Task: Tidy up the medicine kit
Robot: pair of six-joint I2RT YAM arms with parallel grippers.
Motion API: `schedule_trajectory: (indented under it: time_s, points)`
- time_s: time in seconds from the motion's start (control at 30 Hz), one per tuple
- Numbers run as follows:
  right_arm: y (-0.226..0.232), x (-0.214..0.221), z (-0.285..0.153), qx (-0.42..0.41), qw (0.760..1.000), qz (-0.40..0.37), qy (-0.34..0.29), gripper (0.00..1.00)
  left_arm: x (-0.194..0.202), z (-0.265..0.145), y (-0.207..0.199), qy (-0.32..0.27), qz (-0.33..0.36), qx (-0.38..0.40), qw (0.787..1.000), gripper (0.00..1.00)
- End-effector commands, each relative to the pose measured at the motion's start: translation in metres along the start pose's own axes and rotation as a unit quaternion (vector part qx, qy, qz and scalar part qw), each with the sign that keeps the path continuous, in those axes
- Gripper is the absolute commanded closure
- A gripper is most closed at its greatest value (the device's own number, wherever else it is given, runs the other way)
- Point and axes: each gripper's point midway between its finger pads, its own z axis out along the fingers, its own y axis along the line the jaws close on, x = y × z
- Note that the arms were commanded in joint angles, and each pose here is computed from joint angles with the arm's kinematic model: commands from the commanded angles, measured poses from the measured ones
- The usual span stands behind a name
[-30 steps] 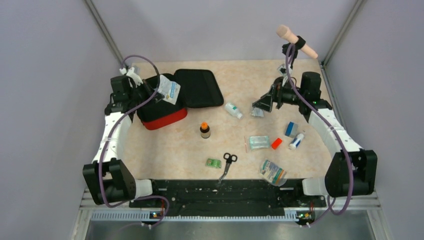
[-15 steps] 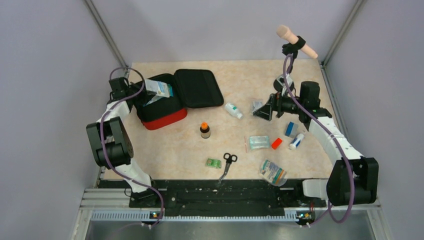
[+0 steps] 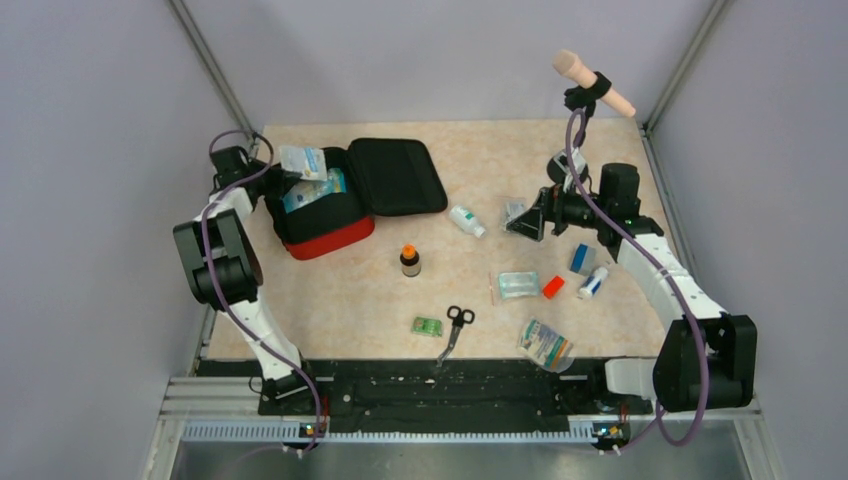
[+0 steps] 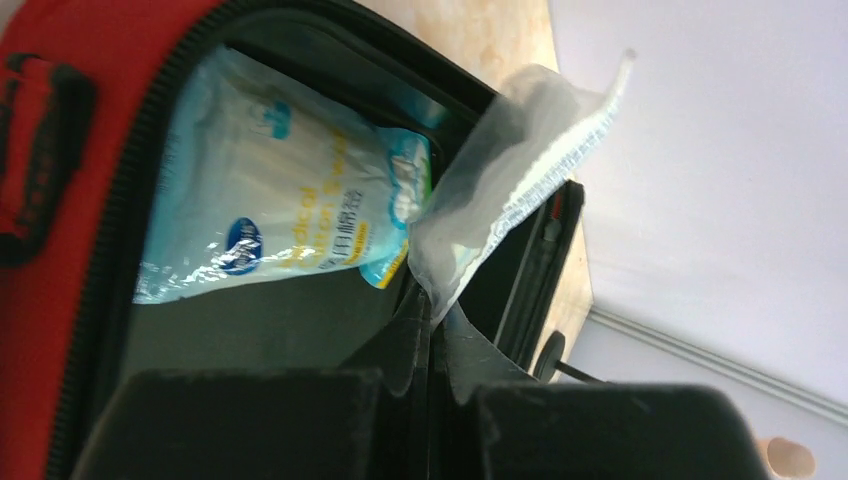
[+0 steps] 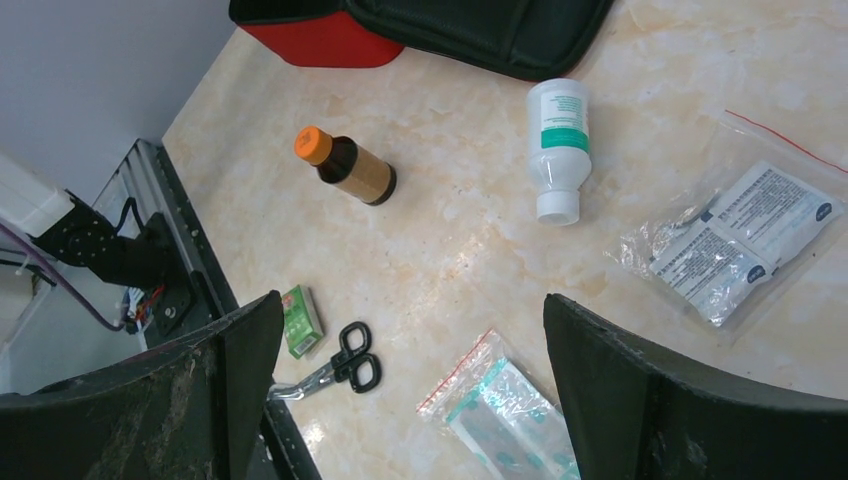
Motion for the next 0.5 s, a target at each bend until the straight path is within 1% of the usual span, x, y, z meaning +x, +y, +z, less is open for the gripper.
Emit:
schedule_trajectory:
  time_s: [0.0, 0.07, 0.2, 0.3, 0.4, 0.47]
  points:
    - [0.0, -0.009, -0.003, 0.007, 0.999, -0.029, -0.015, 0.01, -0.007, 0.006, 0.004, 0.003, -0.018, -0.006, 1.0, 1.0]
    - [0.0, -0.008, -0.003, 0.007, 0.999, -0.029, -0.015, 0.01, -0.004, 0.007, 0.006, 0.007, -0.022, -0.006, 1.0, 0.99]
    - [0.001, -0.008, -0.004, 0.005, 0.999, -0.03, -0.015, 0.01, 0.001, 0.003, 0.007, 0.011, -0.023, -0.004, 1.0, 1.0]
    - [0.001, -0.008, -0.003, 0.005, 0.999, -0.03, -0.015, 0.01, 0.004, -0.002, 0.017, 0.005, -0.024, -0.018, 1.0, 1.0]
    - [0.001, -0.007, -0.002, 0.001, 0.999, -0.029, -0.015, 0.01, 0.011, -0.005, 0.037, 0.001, -0.06, -0.051, 0.997, 1.0]
    - [0.001, -0.006, -0.002, -0.001, 1.0, -0.028, -0.013, 0.01, 0.019, -0.006, 0.048, 0.004, -0.091, -0.06, 0.994, 1.0]
